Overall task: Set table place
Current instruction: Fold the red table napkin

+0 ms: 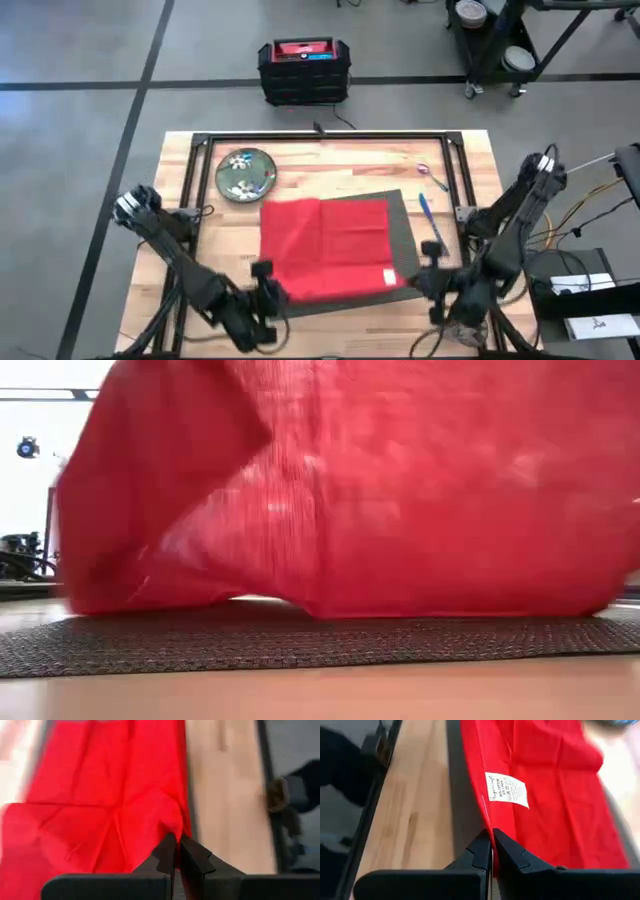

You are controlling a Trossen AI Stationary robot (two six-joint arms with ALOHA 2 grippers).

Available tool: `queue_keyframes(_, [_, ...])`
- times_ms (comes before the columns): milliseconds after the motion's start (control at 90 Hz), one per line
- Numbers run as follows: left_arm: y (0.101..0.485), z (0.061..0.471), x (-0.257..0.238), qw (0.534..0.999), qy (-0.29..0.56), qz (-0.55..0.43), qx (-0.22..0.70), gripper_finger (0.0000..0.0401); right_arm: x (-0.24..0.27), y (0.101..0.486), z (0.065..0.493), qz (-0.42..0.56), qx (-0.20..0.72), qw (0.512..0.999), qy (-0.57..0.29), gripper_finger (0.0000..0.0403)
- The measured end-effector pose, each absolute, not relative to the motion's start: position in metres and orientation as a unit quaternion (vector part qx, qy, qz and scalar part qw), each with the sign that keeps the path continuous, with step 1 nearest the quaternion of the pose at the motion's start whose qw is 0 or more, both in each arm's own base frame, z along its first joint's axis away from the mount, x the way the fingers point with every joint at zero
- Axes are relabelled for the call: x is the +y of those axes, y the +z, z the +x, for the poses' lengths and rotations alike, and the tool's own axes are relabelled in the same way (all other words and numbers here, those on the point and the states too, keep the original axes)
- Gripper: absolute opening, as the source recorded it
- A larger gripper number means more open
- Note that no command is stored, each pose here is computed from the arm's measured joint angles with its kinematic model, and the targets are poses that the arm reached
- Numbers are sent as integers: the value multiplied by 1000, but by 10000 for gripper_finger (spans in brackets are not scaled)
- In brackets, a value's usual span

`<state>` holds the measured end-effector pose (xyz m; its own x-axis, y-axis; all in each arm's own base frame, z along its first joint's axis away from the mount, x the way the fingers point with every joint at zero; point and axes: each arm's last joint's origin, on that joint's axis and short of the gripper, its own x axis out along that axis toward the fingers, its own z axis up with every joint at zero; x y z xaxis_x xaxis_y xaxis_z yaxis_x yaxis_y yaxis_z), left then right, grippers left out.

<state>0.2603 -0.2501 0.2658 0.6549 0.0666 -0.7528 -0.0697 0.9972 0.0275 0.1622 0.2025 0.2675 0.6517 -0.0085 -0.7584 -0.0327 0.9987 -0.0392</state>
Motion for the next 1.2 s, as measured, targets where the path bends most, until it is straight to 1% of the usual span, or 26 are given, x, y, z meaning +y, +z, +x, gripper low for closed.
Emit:
queue_keyframes(122, [238, 270, -272, 892, 0, -10, 451, 0, 222, 238, 171, -20, 459, 888, 4, 0])
queue_keyframes(189, [224, 274, -279, 880, -8, -31, 474, 6, 230, 224, 176, -29, 475, 880, -8, 0])
queue_keyframes(267, [212, 276, -283, 856, -23, -58, 512, 26, 238, 213, 182, -54, 490, 870, -11, 3])
queue_keyframes(333, [205, 274, -286, 830, -46, -79, 550, 52, 244, 209, 186, -78, 500, 862, -6, 13])
queue_keyframes(433, [204, 272, -289, 804, -74, -106, 580, 98, 250, 217, 190, -91, 508, 856, -12, 42])
queue_keyframes(544, [210, 272, -288, 795, -78, -126, 589, 147, 253, 238, 193, -90, 509, 856, -21, 86])
queue_keyframes(600, [218, 270, -286, 800, -67, -127, 582, 166, 251, 250, 195, -85, 504, 859, -24, 109])
queue_keyframes(689, [229, 268, -281, 832, -33, -115, 542, 185, 245, 269, 202, -67, 468, 880, -38, 144])
queue_keyframes(811, [229, 270, -277, 866, 18, -83, 492, 192, 237, 273, 217, -54, 431, 898, -63, 180])
queue_keyframes(911, [220, 275, -272, 871, 35, -80, 483, 186, 230, 261, 233, -68, 428, 899, -67, 198])
queue_keyframes(1056, [196, 282, -262, 868, 51, -88, 486, 173, 217, 233, 258, -85, 434, 894, -70, 210])
queue_keyframes(1200, [177, 285, -255, 875, 48, -112, 469, 160, 203, 207, 282, -85, 438, 890, -91, 208])
